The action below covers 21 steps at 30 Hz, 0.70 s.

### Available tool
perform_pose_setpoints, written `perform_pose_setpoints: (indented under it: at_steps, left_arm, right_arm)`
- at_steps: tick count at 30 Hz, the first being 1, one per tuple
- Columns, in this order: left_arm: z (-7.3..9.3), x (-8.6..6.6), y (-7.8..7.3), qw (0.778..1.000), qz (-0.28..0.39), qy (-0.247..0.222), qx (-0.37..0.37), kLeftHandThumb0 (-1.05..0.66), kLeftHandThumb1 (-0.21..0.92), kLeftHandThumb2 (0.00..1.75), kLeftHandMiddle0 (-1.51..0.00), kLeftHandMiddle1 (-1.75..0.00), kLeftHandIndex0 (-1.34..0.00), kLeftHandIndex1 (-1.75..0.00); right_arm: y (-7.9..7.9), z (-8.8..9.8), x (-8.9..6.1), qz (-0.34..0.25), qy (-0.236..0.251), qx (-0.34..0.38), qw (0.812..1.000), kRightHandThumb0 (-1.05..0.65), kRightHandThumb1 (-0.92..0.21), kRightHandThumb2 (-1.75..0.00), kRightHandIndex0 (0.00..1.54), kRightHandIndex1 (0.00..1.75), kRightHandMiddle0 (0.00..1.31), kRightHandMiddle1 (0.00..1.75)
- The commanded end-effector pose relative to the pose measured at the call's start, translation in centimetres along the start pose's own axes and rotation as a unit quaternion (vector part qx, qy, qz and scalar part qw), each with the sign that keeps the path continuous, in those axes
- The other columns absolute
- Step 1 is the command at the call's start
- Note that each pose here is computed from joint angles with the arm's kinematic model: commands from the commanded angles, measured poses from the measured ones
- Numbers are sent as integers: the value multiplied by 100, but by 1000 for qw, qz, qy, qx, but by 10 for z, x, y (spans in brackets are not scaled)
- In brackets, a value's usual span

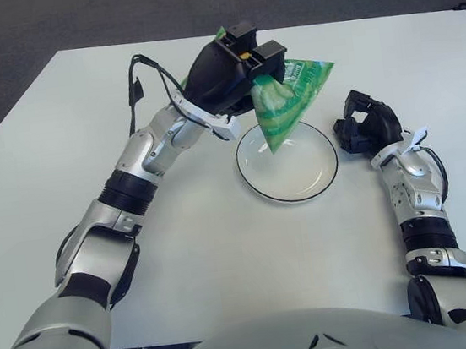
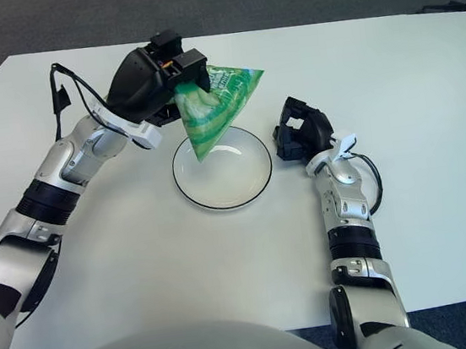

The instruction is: Put the snack into the plate.

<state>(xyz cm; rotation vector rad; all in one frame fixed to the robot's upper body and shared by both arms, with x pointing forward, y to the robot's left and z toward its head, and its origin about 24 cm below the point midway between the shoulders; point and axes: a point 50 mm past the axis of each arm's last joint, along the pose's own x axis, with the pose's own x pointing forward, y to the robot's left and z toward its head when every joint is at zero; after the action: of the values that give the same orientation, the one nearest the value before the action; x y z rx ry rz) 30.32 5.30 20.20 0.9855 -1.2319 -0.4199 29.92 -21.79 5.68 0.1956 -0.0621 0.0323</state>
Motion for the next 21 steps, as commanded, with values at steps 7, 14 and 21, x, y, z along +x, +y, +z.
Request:
perform_pose_setpoints:
  at_steps: [7, 14, 21]
  left_arm:
    - [9, 13, -6, 999, -6, -39, -31, 56, 10, 158, -79, -175, -103, -175]
    - [13, 16, -10, 998, -19, -57, -34, 56, 10, 158, -79, -175, -103, -175]
    - [15, 19, -13, 996, -37, -70, -40, 56, 10, 158, -79, -175, -103, -175]
  right_arm:
    - [-2, -35, -14, -46, 84, 81, 992, -55, -16, -151, 137, 175, 74, 175]
    - [-1, -35, -13, -51, 95, 126, 986, -54, -18, -148, 138, 175, 73, 175]
    - [-1, -34, -12, -60, 109, 164, 979, -53, -20, -146, 139, 175, 71, 175]
